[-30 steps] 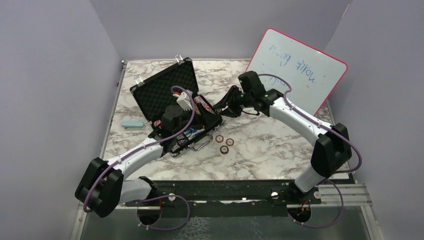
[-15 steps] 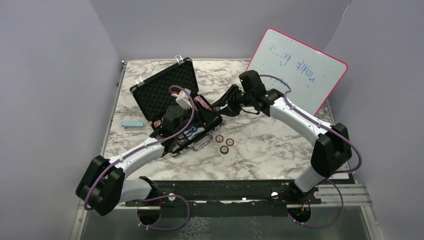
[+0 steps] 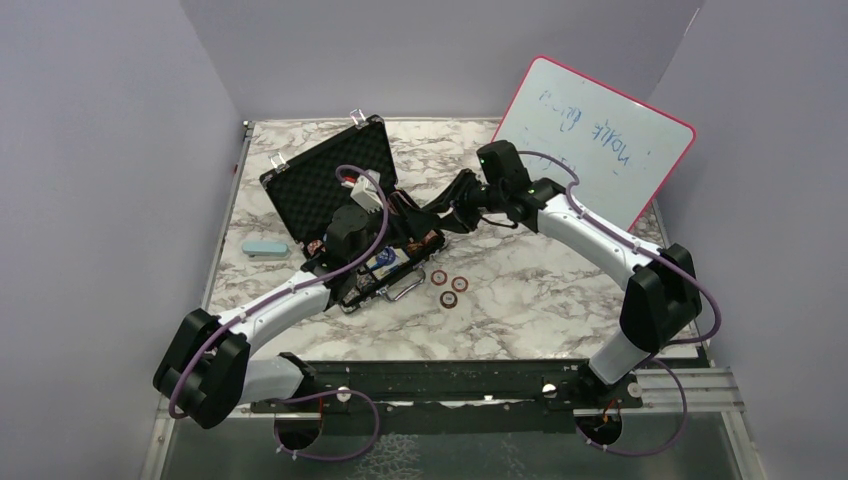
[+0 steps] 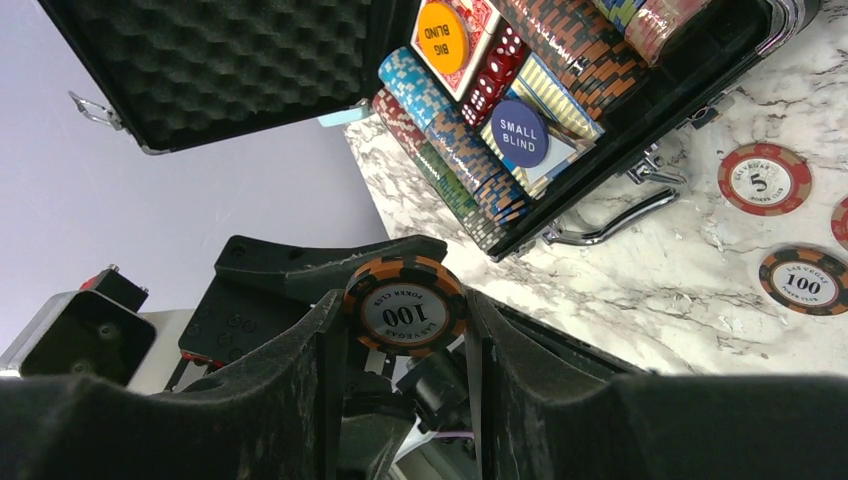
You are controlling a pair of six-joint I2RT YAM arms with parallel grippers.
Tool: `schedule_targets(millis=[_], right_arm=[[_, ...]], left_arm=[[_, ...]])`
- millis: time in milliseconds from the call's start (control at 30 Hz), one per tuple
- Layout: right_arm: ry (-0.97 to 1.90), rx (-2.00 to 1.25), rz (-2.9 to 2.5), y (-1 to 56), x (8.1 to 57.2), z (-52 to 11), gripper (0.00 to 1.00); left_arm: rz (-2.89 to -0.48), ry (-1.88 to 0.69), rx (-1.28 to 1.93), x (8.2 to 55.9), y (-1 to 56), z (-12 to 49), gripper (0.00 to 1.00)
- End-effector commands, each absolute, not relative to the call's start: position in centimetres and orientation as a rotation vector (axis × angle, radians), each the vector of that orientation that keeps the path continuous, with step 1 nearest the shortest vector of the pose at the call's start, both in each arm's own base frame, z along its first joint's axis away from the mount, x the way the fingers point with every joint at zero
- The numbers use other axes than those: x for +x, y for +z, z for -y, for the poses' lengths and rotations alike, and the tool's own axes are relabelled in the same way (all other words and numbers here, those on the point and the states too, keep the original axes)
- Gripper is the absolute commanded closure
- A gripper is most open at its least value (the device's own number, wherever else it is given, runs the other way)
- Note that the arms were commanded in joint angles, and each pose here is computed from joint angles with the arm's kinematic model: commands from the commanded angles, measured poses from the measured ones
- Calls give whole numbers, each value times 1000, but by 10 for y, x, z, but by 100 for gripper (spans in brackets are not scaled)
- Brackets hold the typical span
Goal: Pack up texas hold em set
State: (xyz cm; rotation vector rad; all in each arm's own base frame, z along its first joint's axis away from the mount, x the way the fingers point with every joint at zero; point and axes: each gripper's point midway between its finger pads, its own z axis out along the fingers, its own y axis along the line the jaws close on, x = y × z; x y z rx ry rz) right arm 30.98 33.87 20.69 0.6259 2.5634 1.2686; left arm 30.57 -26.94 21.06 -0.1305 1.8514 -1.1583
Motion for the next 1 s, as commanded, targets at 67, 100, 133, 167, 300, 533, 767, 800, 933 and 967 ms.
schedule_targets(millis=[67, 100, 133, 167, 300, 533, 767, 800, 933, 967], right_arm=[[1303, 623, -2583, 203, 308, -345, 81], [1307, 624, -2590, 202, 308, -346, 81], [1311, 626, -2593, 201, 307, -346, 81], [1315, 627, -2596, 201, 307, -346, 81], [1325, 634, -2602, 199, 306, -347, 81], [1316, 614, -2599, 195, 306, -346, 76], [1135, 490, -2526, 196, 329, -315, 31], [1099, 491, -2510, 196, 333, -305, 29], [950, 539, -2455, 191, 339, -262, 27], [916, 551, -2447, 188, 339, -252, 27]], left_arm=[[-1781, -1149, -153, 310, 224, 265, 41], [-1778, -1149, -156, 311, 226, 265, 45], [-1776, -1150, -157, 312, 227, 266, 49], [-1774, -1153, -157, 313, 229, 267, 53], [-1769, -1163, -161, 317, 233, 270, 69], [-1770, -1157, -137, 317, 232, 273, 100], [-1821, -985, 98, 310, 214, 265, 100], [-1859, -924, 155, 309, 207, 262, 100], [-2004, -677, 416, 310, 181, 248, 100], [-2031, -631, 488, 308, 175, 246, 100]])
